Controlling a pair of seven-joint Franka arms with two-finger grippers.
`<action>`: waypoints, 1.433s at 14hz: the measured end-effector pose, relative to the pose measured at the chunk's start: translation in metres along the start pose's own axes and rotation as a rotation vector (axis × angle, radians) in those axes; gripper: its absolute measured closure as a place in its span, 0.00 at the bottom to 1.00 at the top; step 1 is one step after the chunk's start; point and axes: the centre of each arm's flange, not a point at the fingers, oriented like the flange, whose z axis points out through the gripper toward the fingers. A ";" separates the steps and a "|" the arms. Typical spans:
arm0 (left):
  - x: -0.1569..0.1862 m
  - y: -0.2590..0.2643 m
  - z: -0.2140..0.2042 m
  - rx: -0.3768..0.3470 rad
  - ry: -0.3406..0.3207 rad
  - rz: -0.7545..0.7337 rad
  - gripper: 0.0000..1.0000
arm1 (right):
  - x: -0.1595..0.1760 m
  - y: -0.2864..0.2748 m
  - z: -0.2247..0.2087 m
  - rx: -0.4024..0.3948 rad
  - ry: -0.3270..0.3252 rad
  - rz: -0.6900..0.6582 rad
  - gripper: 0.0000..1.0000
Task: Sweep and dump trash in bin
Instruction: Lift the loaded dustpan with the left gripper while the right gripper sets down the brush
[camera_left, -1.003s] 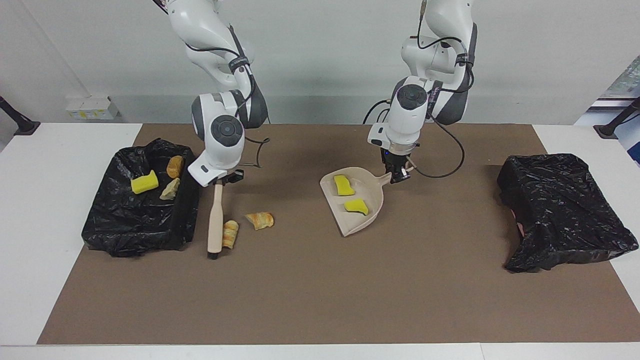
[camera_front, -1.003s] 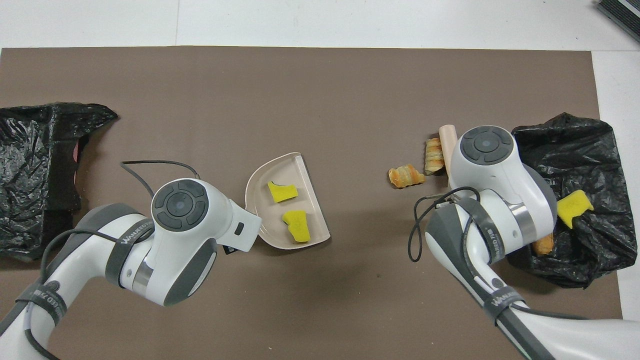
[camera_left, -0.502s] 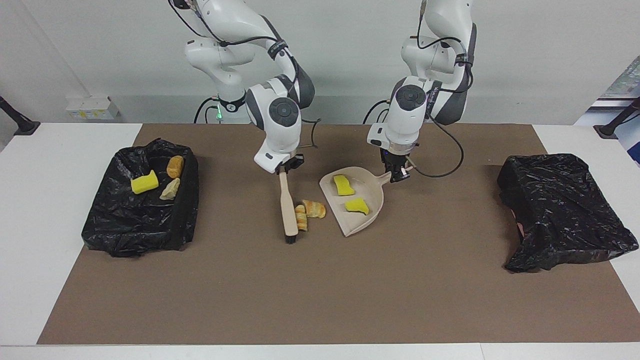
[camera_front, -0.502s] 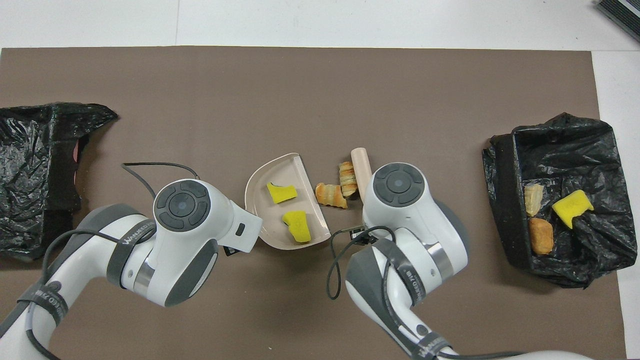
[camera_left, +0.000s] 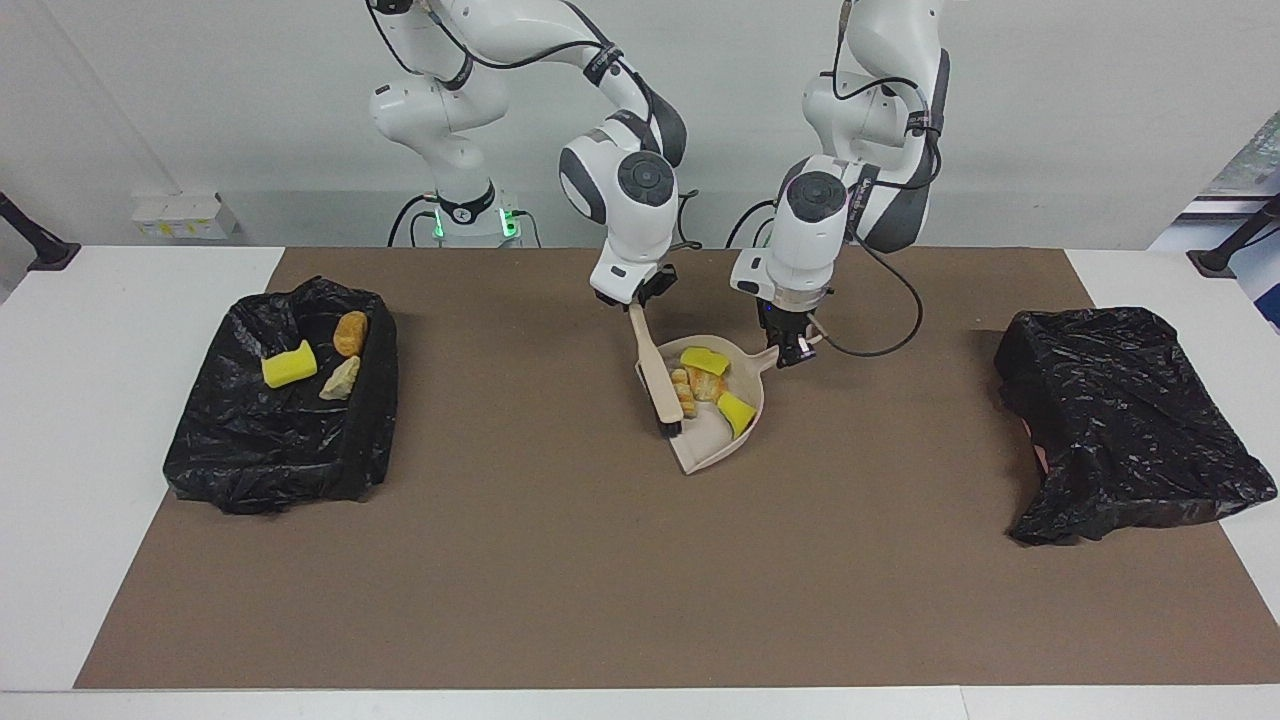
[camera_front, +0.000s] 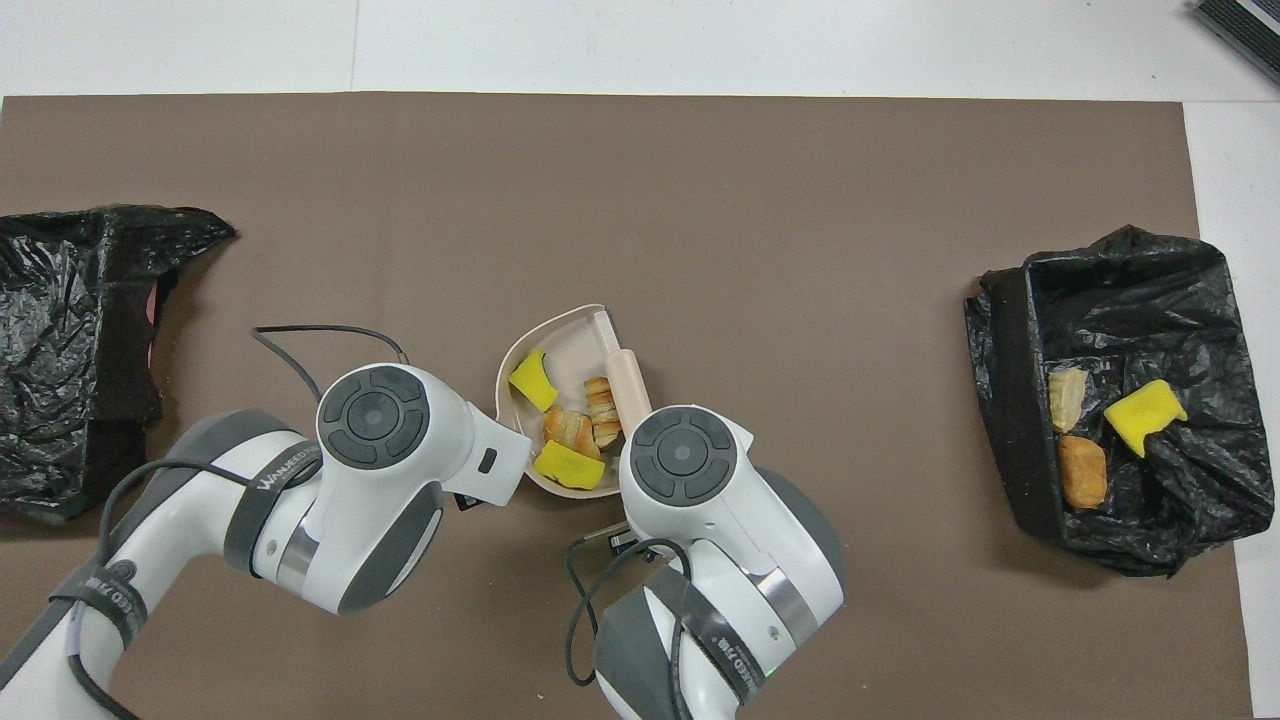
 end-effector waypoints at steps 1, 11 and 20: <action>0.000 -0.001 0.000 0.003 0.003 0.010 0.69 | 0.000 0.001 -0.007 0.004 0.003 0.005 0.74; -0.023 -0.039 0.013 -0.047 0.124 0.031 0.69 | -0.018 -0.004 -0.040 0.057 -0.007 0.144 0.74; -0.036 -0.053 0.016 -0.061 0.160 0.093 0.69 | -0.064 -0.065 -0.071 0.157 -0.054 0.299 0.74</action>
